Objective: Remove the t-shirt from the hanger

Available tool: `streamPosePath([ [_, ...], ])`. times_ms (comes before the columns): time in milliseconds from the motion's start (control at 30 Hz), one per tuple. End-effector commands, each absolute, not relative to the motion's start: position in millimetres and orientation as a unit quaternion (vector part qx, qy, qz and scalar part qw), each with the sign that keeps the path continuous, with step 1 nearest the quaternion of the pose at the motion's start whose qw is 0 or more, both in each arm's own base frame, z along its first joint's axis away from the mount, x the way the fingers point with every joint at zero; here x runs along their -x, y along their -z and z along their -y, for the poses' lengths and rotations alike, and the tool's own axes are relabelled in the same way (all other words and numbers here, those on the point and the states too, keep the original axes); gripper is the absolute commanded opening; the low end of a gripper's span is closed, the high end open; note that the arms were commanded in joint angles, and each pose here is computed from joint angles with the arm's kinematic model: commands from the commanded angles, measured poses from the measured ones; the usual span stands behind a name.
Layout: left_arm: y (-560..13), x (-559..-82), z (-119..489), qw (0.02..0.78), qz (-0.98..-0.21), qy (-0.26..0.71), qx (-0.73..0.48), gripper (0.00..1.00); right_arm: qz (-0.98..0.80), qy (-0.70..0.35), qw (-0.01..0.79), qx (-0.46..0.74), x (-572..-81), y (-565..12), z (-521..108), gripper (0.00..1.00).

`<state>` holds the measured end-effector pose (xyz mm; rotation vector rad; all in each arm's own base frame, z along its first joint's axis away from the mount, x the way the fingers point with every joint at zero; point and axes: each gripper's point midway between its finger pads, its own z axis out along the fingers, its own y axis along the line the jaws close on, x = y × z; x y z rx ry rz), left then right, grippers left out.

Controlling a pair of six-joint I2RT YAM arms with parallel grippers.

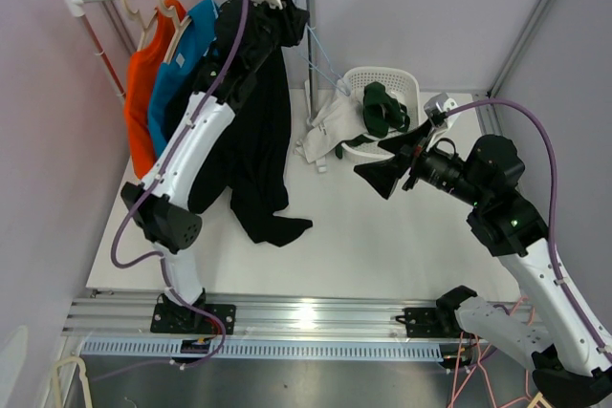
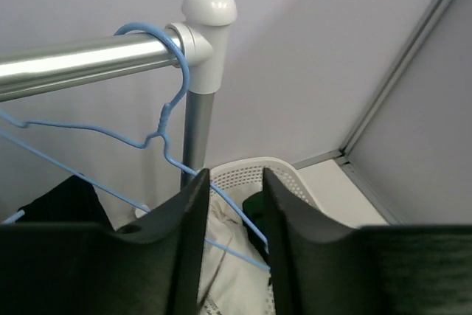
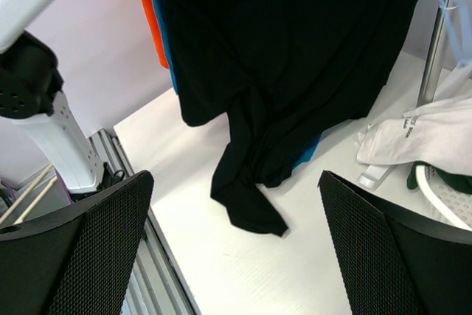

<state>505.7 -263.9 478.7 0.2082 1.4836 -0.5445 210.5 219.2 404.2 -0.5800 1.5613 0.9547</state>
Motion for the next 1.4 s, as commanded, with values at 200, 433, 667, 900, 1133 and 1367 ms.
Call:
streamPosePath([
  [200, -573, -429, 209, 0.762, -0.6, 0.231, -0.072, 0.74, -0.658, -0.421, 0.574, 0.243, -203, -410, -218, 0.99],
  [433, -572, -419, 166, 0.76, -0.597, 0.234, -0.106, 0.99, -0.654, -0.429, 0.571, 0.247, -199, -412, -220, 0.99],
  [667, -548, -437, 119, 0.733, -0.641, 0.205, -0.095, 1.0, -0.653, -0.434, 0.566, 0.253, -196, -413, -221, 1.0],
  [900, -516, -474, 104, 0.707, -0.683, 0.171, -0.07, 0.83, -0.651, -0.437, 0.564, 0.258, -195, -416, -223, 1.0],
  [1133, -497, -502, 88, 0.698, -0.701, 0.143, -0.035, 0.71, -0.654, -0.433, 0.563, 0.26, -194, -413, -221, 1.0],
  [1367, -480, -521, 84, 0.685, -0.716, 0.13, -0.033, 0.69, -0.66, -0.428, 0.56, 0.261, -197, -407, -222, 0.99],
])
